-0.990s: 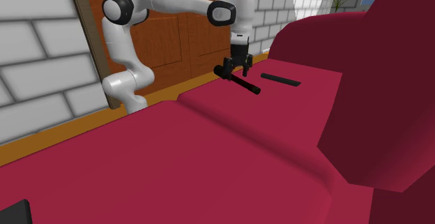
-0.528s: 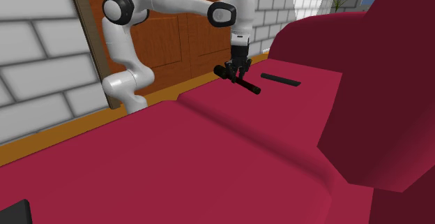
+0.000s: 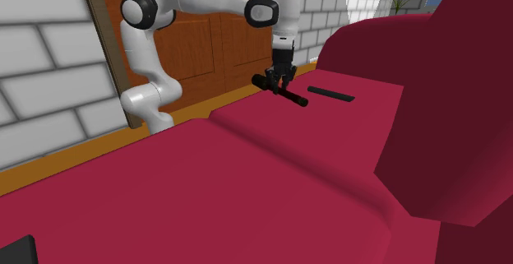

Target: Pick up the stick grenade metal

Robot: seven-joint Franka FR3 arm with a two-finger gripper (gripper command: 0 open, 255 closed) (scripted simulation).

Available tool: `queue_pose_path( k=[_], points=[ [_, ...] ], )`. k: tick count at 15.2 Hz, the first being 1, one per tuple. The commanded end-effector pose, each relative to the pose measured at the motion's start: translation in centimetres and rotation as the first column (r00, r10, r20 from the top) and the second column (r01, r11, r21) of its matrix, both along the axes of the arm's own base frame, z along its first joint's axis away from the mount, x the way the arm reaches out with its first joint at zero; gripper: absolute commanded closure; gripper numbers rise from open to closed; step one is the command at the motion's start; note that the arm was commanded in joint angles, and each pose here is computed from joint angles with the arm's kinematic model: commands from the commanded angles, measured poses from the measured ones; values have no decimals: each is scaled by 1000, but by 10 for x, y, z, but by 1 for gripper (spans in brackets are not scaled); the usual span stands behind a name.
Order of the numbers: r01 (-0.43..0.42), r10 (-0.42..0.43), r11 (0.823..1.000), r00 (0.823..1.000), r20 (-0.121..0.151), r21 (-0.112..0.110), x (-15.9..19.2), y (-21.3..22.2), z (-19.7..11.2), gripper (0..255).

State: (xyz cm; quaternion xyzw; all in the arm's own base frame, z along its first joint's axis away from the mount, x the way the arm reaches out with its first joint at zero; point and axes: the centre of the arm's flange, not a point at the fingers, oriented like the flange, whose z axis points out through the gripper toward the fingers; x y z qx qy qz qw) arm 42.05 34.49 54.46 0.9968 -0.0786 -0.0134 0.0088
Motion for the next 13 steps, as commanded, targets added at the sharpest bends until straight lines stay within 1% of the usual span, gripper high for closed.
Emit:
queue_pose_path(
  k=[1,11,13],
  points=[
    [0,0,1000,1000,0,0,0,0,11,255],
    [0,0,1000,1000,0,0,0,0,64,255],
    [0,0,1000,1000,0,0,0,0,65,255]
  ],
)
